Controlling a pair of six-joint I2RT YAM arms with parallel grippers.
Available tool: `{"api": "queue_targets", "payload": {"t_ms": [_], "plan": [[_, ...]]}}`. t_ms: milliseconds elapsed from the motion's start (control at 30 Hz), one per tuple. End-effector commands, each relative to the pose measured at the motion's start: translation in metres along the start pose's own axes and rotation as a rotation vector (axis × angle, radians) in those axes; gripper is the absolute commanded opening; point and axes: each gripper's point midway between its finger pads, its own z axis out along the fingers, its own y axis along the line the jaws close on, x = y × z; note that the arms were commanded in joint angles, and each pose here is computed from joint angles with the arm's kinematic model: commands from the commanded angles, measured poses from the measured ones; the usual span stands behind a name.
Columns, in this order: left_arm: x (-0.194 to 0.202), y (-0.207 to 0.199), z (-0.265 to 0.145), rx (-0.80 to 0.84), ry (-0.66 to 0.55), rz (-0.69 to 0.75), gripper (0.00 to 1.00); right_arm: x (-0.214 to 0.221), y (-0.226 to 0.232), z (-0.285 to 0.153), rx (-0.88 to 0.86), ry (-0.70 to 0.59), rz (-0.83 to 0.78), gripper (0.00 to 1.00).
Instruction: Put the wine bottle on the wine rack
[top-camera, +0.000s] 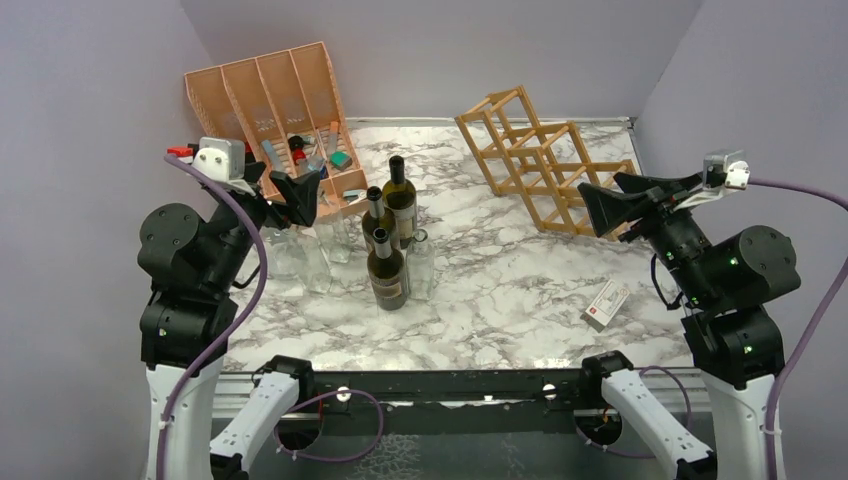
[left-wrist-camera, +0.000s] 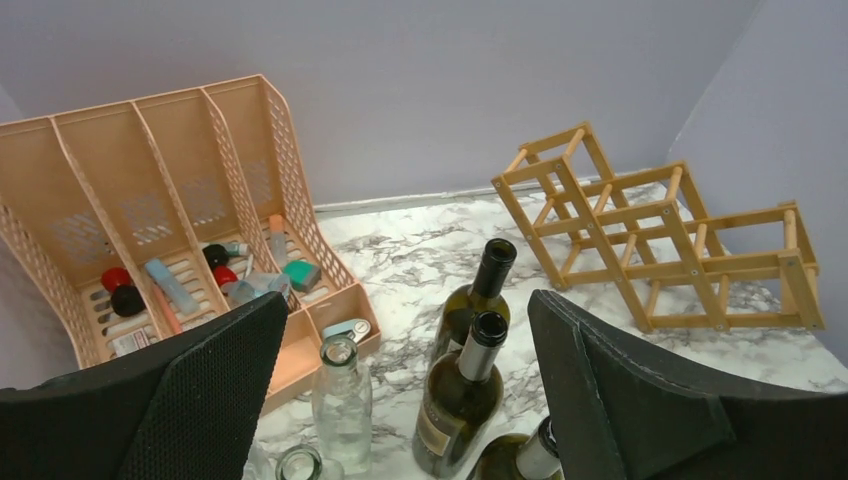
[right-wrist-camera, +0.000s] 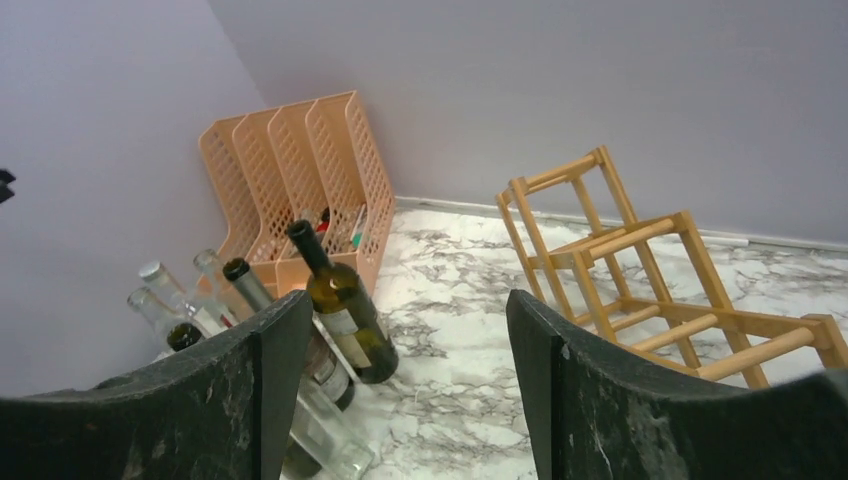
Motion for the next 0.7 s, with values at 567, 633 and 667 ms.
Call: {"api": "queue_targets", "payload": {"t_ms": [567,633,667], "plan": [[0.042,-0.068,0.004,0.422,0.063,-0.072,0.99,0.186,-0.022,0.031,-0.042,0.522,0.212,0.75],[0.044,-0.074,0.005,0.458,0.068,-0.072,0.99,0.211,-0.038,0.036,0.035,0.573,0.243,0.74],[0.045,-0.075,0.005,0.469,0.07,-0.072,0.99,0.222,-0.046,0.037,0.084,0.597,0.257,0.74]]}}
